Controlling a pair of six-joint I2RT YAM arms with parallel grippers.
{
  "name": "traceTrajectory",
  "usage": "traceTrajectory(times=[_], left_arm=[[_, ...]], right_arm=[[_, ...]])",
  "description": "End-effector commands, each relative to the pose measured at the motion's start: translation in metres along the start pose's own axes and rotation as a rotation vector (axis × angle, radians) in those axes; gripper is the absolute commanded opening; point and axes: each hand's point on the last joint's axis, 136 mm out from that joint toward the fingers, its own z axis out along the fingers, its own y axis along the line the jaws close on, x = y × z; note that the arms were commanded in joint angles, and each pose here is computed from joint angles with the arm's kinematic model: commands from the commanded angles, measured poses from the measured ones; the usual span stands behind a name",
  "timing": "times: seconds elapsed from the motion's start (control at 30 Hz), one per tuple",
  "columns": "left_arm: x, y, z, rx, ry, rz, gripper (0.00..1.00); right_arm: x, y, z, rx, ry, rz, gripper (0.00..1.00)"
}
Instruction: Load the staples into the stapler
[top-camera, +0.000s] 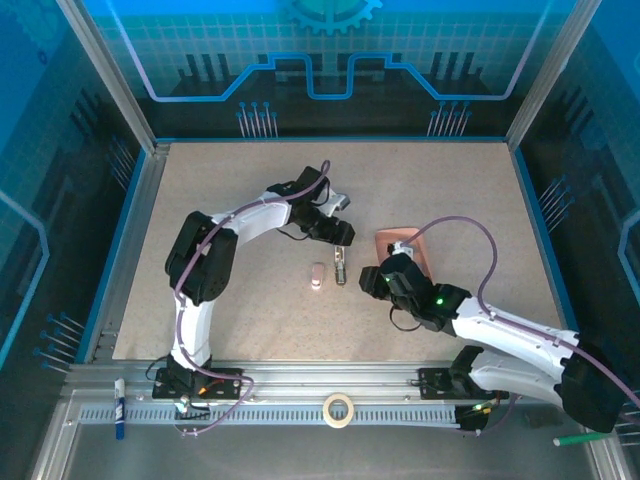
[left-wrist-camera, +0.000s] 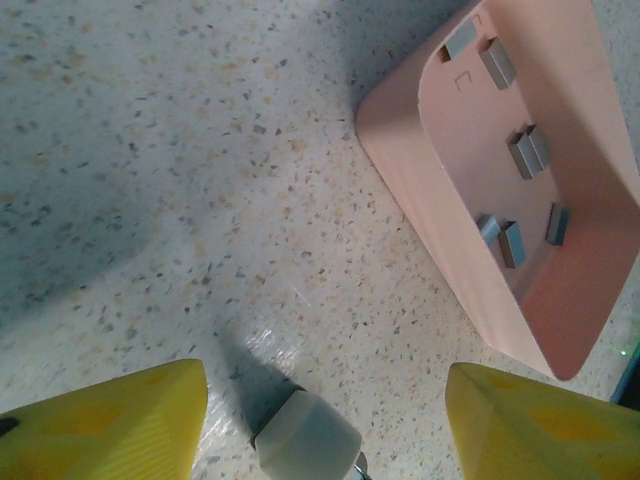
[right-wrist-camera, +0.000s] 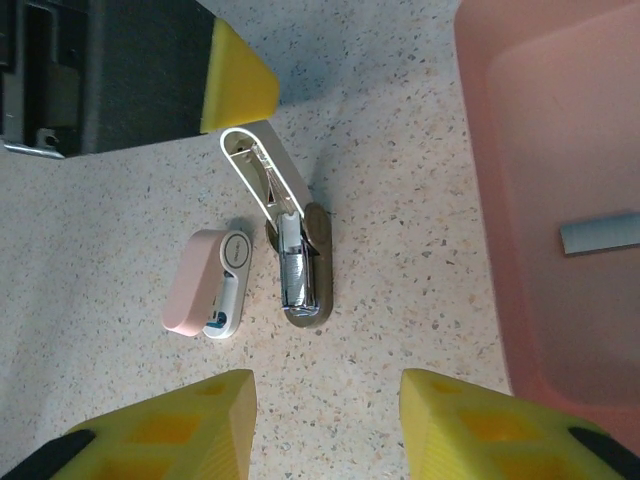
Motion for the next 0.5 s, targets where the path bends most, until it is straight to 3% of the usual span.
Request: traceTrajectory(times=[0.0,0.47], left_arm=[[-0.008,-0.018,0.002,0.098,-0.006,0.055,0.64],[0.002,-0.034,0.000,0.198,0.015,0.078,0.57]], right_arm=[[0.001,-0.012,-0.002,0.026,0.000,0.015,0.43],[0.000,-0.022,-0.003,0.028,-0.001,0.037,0.43]])
